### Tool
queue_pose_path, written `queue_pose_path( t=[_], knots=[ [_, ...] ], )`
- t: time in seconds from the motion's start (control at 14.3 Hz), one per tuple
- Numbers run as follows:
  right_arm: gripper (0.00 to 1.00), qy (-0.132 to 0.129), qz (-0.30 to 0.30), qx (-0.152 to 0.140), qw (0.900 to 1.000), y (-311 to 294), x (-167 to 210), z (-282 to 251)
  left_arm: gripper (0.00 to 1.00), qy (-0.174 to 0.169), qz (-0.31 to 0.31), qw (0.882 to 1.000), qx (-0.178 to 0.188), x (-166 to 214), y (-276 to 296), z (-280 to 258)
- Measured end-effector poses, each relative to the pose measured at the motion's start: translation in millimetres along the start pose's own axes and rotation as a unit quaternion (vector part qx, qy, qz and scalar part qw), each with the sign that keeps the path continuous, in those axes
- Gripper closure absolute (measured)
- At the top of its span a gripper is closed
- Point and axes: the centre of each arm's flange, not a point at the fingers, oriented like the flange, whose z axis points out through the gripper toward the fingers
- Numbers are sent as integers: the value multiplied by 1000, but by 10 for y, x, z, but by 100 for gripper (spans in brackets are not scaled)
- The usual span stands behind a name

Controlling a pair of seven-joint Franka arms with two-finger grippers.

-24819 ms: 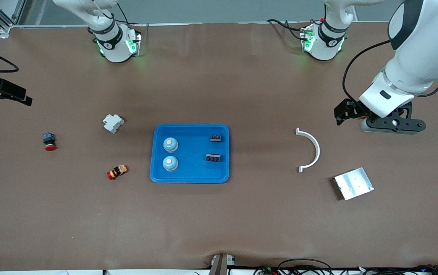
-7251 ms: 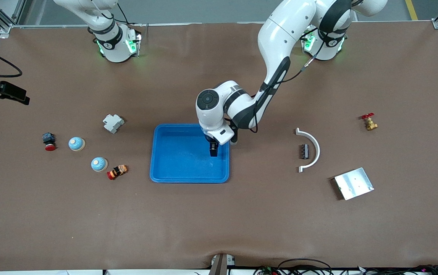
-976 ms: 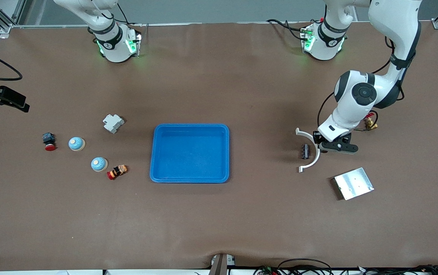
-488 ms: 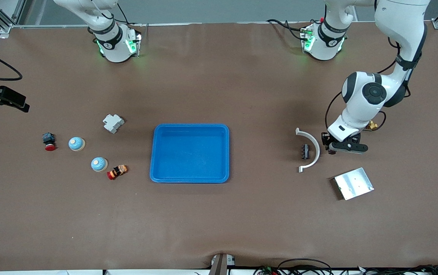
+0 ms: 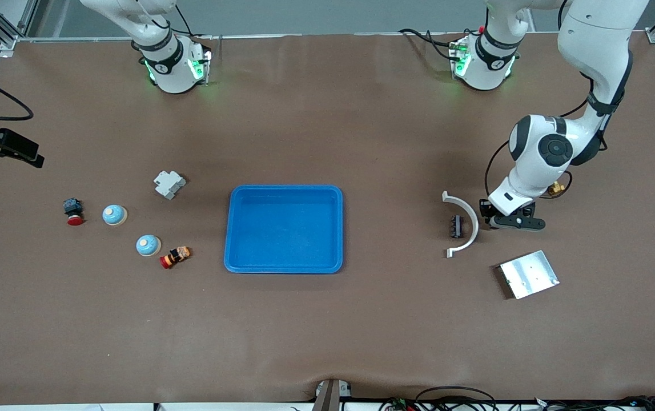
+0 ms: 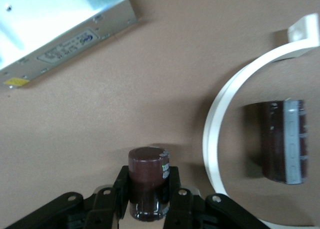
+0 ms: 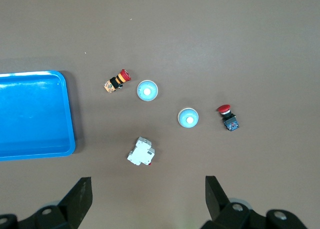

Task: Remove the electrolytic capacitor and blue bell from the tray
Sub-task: 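Lower the capacitor beside the bracket and open the left gripper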

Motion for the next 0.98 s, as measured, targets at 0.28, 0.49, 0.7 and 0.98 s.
queue_pose_path(
  t=[0.28, 0.49, 0.7, 0.98],
  knots=[
    [0, 0, 0, 0, 1000, 3, 0, 0, 66, -7, 1, 1000, 0, -11, -76, 101],
    [0, 0, 0, 0, 1000, 4, 0, 0, 61, -5, 0, 1000, 0, 35, -88, 120],
    [0, 0, 0, 0, 1000, 4, 0, 1, 32, -5, -1, 1000, 0, 78, -106, 157],
    [0, 0, 0, 0, 1000, 4, 0, 1, 0, 2, -1, 1000, 1, 137, -110, 100]
  ],
)
